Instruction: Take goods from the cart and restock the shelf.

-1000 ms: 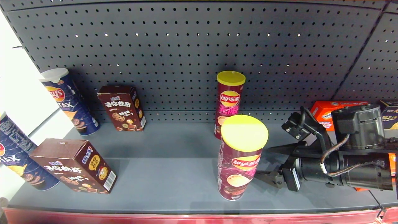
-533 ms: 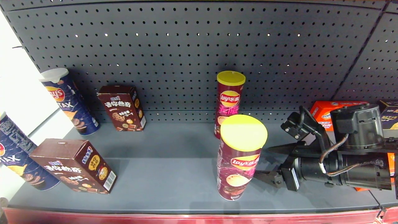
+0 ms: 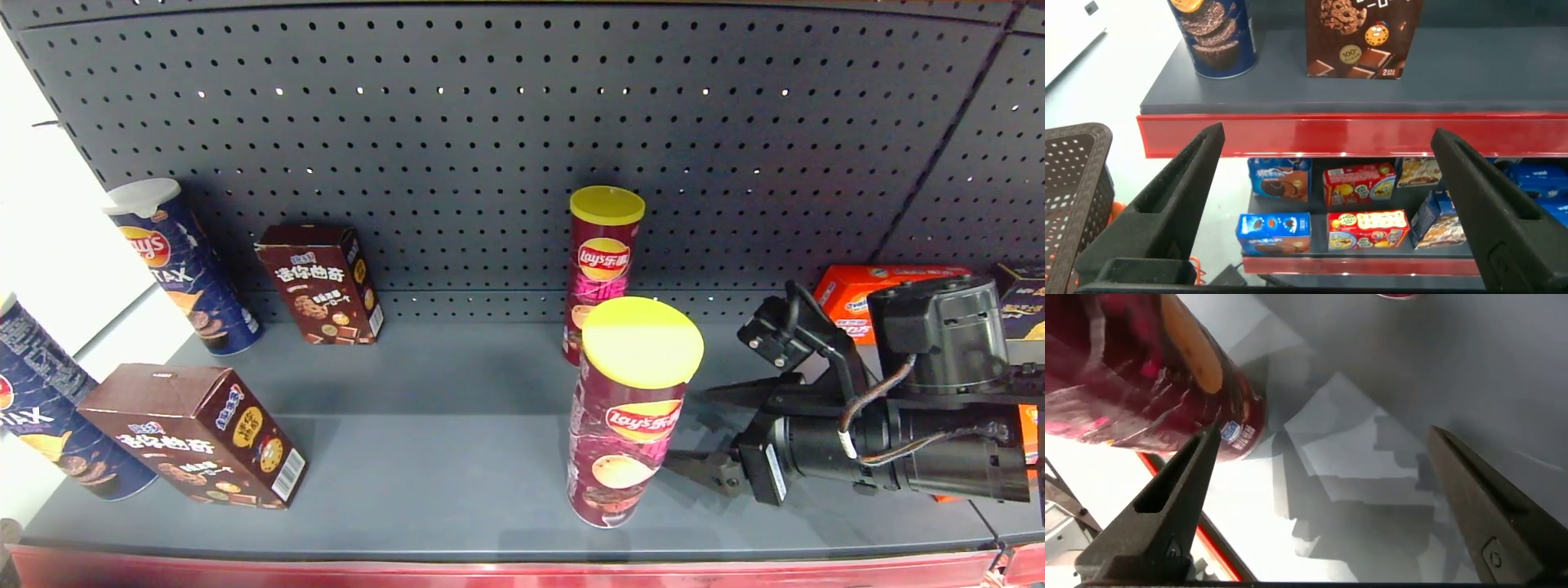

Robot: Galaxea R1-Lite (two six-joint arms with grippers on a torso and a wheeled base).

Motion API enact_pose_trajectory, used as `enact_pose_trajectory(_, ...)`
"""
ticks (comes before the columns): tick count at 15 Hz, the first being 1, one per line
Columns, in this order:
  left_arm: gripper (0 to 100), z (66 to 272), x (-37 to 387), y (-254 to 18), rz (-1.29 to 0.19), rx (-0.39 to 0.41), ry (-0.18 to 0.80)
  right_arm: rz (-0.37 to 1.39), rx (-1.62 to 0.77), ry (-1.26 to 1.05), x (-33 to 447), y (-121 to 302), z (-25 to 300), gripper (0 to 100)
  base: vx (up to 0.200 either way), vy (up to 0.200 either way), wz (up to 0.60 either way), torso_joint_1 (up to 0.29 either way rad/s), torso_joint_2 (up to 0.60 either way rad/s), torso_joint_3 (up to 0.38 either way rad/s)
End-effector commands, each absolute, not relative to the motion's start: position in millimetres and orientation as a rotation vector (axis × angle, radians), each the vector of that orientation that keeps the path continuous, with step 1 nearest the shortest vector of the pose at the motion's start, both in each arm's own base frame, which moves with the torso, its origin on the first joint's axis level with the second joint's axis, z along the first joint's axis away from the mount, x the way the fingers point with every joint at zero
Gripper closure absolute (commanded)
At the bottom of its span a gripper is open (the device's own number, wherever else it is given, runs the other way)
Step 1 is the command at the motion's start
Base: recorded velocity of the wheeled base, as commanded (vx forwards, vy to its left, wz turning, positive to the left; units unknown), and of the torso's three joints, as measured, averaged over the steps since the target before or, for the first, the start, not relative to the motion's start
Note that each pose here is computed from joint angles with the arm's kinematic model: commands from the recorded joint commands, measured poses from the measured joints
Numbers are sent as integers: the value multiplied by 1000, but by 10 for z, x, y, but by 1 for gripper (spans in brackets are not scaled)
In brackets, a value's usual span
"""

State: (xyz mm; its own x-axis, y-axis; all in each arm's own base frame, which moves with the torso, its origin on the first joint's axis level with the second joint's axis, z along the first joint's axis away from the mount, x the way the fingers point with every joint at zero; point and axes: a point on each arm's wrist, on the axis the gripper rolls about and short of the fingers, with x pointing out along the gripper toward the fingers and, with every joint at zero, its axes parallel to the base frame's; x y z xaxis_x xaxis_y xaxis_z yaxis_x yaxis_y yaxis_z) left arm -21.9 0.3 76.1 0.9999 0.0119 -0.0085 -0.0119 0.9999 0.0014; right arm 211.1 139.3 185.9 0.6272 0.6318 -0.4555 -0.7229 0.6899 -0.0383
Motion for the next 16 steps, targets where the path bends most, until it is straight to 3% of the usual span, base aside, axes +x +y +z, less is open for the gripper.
enact_pose_trajectory(1, 0, 763, -218, 3, 12, 2, 9, 738, -210, 402, 2077, 1244, 1936, 0, 0, 0, 0, 0, 0, 0)
enact_pose_trajectory(3, 0, 763, -218, 3, 12, 2, 9, 703, -196, 366, 2046, 1135, 2026, 0, 0, 0, 0, 0, 0, 0)
enact_pose_trajectory(5, 0, 763, -218, 3, 12, 3, 9, 537, -152, 214, 1840, 673, 2371, 0, 0, 0, 0, 0, 0, 0)
enact_pose_trajectory(7, 0, 763, -218, 3, 11, 3, 9, 380, -135, 115, 1497, 309, 2495, 0, 0, 0, 0, 0, 0, 0)
enact_pose_trajectory(9, 0, 763, -218, 2, 8, 6, 9, 240, -121, 71, 1110, 87, 2390, 0, 0, 0, 0, 0, 0, 0)
enact_pose_trajectory(10, 0, 763, -218, 2, 8, 8, 9, 135, -117, 28, 712, 3, 2172, 0, 0, 0, 0, 0, 0, 0)
enact_pose_trajectory(11, 0, 763, -218, 2, 8, 8, 9, 135, -117, 28, 712, 3, 2172, 0, 0, 0, 0, 0, 0, 0)
enact_pose_trajectory(12, 0, 763, -218, 2, 6, 8, 9, 18, -129, -35, 287, -3, 1834, 0, 0, 0, 0, 0, 0, 0)
enact_pose_trajectory(16, 0, 763, -218, 3, 11, 5, 9, -79, -133, -117, -128, 46, 1300, 0, 0, 0, 0, 0, 0, 0)
